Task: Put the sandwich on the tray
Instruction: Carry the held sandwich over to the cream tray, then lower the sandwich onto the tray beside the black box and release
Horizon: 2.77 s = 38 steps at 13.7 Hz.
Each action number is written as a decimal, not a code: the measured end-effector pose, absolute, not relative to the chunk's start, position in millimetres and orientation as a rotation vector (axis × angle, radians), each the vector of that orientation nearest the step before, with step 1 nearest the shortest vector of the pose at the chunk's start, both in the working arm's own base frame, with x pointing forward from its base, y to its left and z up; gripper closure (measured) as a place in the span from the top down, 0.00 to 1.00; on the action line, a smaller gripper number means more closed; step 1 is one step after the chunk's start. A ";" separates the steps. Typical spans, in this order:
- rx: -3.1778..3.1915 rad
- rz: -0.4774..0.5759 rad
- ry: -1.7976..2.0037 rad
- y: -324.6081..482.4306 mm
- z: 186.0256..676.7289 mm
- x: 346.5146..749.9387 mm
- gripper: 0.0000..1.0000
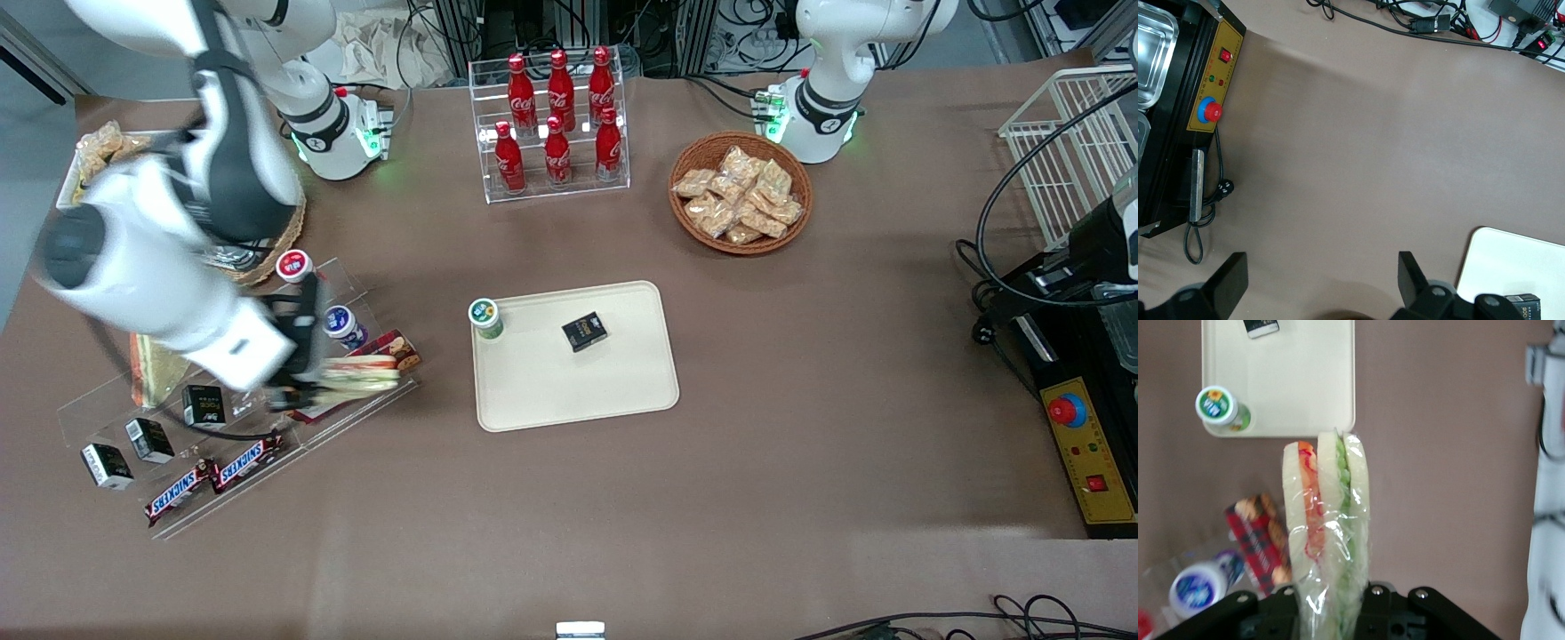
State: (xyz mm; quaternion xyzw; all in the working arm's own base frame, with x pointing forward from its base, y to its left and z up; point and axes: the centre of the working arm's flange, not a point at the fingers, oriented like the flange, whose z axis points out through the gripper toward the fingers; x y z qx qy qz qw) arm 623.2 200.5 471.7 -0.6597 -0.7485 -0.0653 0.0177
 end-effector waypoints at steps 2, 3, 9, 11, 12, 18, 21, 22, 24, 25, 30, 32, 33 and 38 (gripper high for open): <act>-2.023 -0.218 -2.387 252.7 439.0 620.4 0.22; -2.019 -0.232 -2.413 277.7 422.0 618.4 0.22; -1.897 -0.291 -2.590 392.0 310.7 610.0 0.22; -1.863 -0.285 -2.618 417.3 276.2 598.9 0.22; -1.849 -0.273 -2.633 426.5 261.3 593.0 0.22; -1.902 -0.240 -2.602 435.5 226.2 585.4 0.22; -1.942 -0.253 -2.569 440.1 229.0 584.2 0.22; -1.945 -0.251 -2.566 441.5 228.1 583.0 0.22; -1.972 -0.242 -2.543 442.4 223.3 581.5 0.22; -1.996 -0.237 -2.522 442.1 220.3 581.1 0.22; -2.148 -0.233 -2.381 444.4 214.7 578.4 0.20; -2.192 -0.236 -2.335 446.4 215.1 577.1 0.36; -2.217 -0.238 -2.309 447.5 215.3 576.4 0.47; -2.356 -0.185 -2.143 449.8 226.8 570.8 0.97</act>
